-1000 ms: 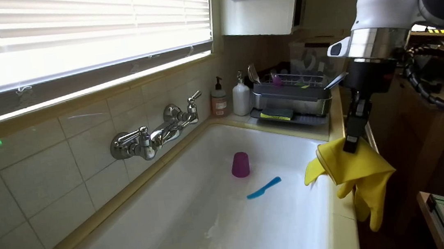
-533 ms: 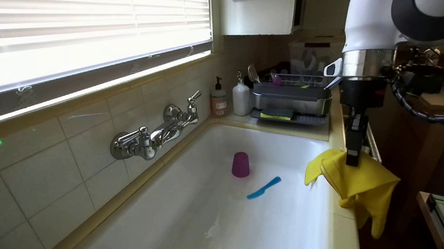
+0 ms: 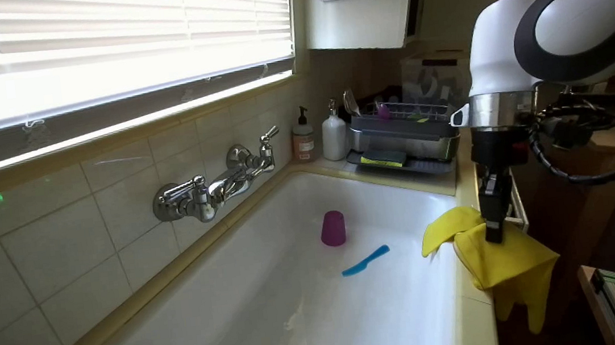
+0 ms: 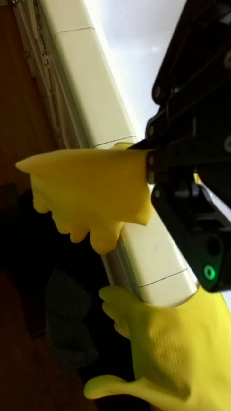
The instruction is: Remove the yellow glove from the sink and hang it over the front of the sink.
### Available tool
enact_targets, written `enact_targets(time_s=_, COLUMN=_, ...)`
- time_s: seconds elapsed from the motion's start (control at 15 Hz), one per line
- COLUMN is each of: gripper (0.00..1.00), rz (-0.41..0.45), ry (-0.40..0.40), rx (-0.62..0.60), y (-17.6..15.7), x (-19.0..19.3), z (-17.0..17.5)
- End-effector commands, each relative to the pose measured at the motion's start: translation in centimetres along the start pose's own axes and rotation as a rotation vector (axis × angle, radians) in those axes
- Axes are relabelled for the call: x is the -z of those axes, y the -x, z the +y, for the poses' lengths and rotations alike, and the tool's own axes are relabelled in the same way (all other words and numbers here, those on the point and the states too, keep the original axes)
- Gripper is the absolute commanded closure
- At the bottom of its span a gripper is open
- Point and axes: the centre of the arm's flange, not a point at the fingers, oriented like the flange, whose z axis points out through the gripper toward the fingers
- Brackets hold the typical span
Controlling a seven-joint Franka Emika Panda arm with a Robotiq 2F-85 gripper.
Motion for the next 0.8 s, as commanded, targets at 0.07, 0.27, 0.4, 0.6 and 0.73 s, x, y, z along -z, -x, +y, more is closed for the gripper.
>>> enact_targets(time_s=0.07, gripper=0.99, rz=0.035, ry=-0.01, rx=-0.1, y=1.0, x=-1.5, z=1.8)
enact_targets(time_s=0.27, gripper=0.99, rz=0.114, ry=0.012, rx=-0.122, y=0.0, x=-0.8, z=2.8)
enact_targets(time_s=0.4, gripper=0.99, rz=0.16, ry=0.028, rx=-0.124, y=-1.1, x=-0.8, z=3.3)
enact_targets(time_s=0.6, gripper=0.99, rz=0.221, ry=0.064, rx=-0.108, y=-3.0, x=-0.9, z=3.4)
enact_targets(time_s=0.73, gripper=0.99, rz=0.241, ry=0.083, rx=-0.088, y=-4.3, x=-1.4, z=3.3)
